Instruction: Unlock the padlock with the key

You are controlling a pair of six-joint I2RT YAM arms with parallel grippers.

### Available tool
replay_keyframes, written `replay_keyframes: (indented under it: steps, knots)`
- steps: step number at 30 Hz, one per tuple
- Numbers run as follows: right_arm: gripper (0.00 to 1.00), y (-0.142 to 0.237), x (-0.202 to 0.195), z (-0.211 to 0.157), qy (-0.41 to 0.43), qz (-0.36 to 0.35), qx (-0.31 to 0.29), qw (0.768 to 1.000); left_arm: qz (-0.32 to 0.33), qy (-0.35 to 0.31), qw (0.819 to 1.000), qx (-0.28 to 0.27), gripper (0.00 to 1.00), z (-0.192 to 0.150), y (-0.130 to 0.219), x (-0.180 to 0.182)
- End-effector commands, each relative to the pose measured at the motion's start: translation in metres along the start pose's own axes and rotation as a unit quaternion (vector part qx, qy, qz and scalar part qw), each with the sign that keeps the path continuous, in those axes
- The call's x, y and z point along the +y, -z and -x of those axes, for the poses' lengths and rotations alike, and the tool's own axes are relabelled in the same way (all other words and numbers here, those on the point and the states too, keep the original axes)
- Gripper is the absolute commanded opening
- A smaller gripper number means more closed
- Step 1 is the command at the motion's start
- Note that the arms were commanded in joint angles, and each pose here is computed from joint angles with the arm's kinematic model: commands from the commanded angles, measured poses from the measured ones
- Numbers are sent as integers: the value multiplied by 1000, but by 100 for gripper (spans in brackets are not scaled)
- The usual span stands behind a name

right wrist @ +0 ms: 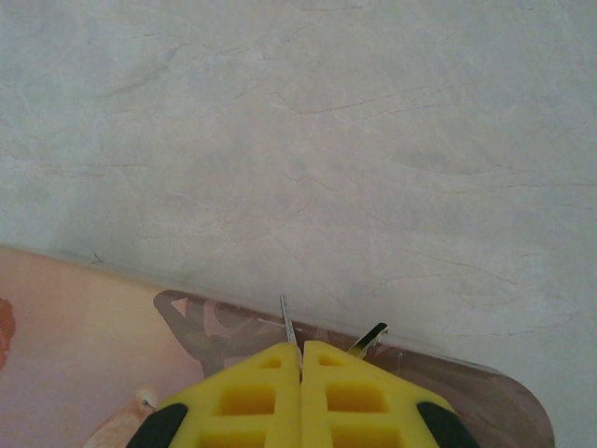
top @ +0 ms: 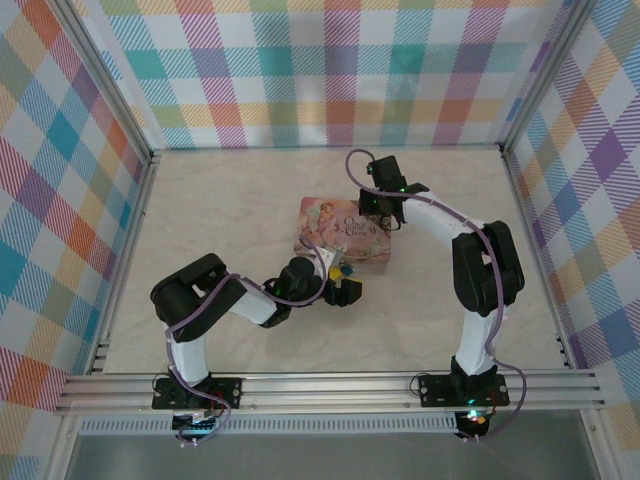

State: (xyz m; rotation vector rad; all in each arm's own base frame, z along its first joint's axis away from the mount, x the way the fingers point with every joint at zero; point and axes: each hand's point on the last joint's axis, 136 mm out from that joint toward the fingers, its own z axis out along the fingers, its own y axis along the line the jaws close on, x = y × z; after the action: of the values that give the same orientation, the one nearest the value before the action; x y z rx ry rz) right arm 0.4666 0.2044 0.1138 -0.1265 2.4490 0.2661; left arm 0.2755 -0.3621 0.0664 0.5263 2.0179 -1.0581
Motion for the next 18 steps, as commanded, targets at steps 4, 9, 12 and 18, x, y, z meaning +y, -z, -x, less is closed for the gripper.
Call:
replay_keyframes:
  steps: [4,9,12,18]
  knots:
    - [0,5,-2,-9,-11,7,11,1000,-49,24,998,-28,85,11,-14,-17]
    - [0,9,-3,-8,-9,5,7,1000,-63,29,997,-42,82,9,-12,-21]
    - [0,11,-3,-9,-9,6,6,1000,-43,33,997,-50,85,10,-11,-14]
    - [0,14,-3,-11,-12,8,5,1000,-29,40,996,-80,84,23,-12,-12]
